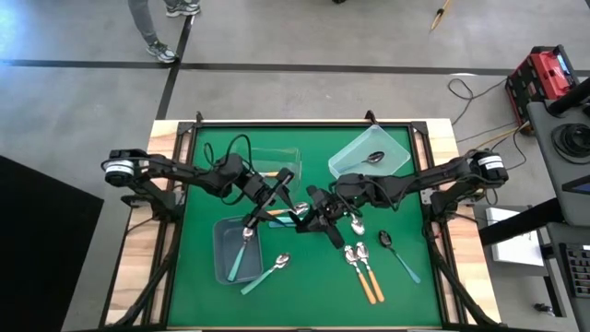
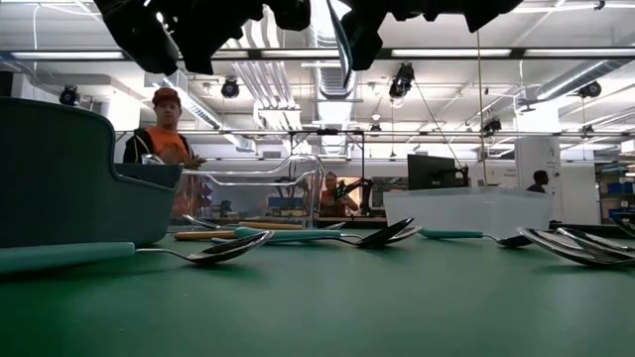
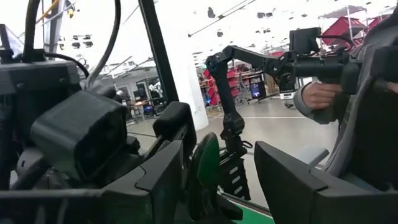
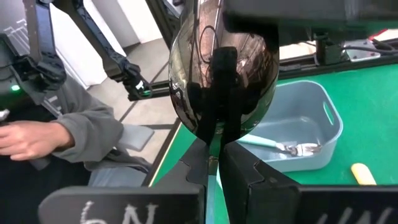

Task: Sort silverware by color (type)
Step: Put the blue spoon into the white bin

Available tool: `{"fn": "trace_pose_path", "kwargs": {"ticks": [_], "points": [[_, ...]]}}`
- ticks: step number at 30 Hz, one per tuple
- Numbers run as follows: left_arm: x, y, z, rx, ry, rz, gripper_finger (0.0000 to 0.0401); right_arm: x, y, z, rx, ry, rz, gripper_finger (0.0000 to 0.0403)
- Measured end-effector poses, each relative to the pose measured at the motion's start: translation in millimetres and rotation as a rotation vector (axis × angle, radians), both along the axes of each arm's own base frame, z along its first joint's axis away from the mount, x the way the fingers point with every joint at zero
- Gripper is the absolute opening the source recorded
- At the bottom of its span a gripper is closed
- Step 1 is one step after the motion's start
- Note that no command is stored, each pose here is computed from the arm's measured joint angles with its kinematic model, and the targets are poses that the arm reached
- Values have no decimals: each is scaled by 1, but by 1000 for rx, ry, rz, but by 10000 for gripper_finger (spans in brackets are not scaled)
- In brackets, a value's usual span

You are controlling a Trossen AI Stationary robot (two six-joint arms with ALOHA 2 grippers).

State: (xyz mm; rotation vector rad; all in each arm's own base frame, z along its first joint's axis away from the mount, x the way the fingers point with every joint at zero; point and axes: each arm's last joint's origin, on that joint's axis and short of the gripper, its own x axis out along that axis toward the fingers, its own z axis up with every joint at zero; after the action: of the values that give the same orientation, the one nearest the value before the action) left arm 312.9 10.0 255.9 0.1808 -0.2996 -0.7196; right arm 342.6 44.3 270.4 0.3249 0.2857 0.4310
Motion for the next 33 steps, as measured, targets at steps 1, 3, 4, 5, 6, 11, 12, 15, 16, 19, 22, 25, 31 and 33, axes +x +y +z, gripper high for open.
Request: {"fn": "trace_pose_path", "kwargs": {"ticks": [1,3,4,5,6,11,12,15,16,19,22,25,31,33], "points": [[0,0,0,1,-1,0,182,0,0,0,0,0,0,13],[0,-1,0,1,-2,-1,182,0,-2,0,-3,-1,-3,13],[0,-1,1,2,-8,-2,182,0,-2,0,-3,-3,-4,13],[0,-2,1,3,-15,-4,182,0,-4,0,-4,-4,-8,13],[-1,-3,2,4,-21,-7,182,1,-5,0,-5,-4,-12,13],[0,-3,3,-5,-34,26,180,1,-11,0,-5,-7,-25,13],[0,-3,3,-7,-35,35,178,1,-11,0,-5,-8,-26,13],[0,-3,3,-11,-35,46,162,1,-12,1,-5,-13,-27,13],[0,-3,3,-12,-35,48,154,1,-11,1,-4,-14,-26,13],[0,-3,3,-13,-35,51,119,1,-11,1,-4,-17,-25,13],[1,-2,4,-15,-36,56,75,1,-11,1,-4,-18,-24,13],[2,-2,6,-15,-36,50,23,1,-11,1,-3,-18,-24,13],[3,-2,8,-43,-18,53,5,2,-12,1,-6,-19,-49,13],[4,-1,9,-62,-1,51,3,2,-12,1,-5,-19,-59,21]]}}
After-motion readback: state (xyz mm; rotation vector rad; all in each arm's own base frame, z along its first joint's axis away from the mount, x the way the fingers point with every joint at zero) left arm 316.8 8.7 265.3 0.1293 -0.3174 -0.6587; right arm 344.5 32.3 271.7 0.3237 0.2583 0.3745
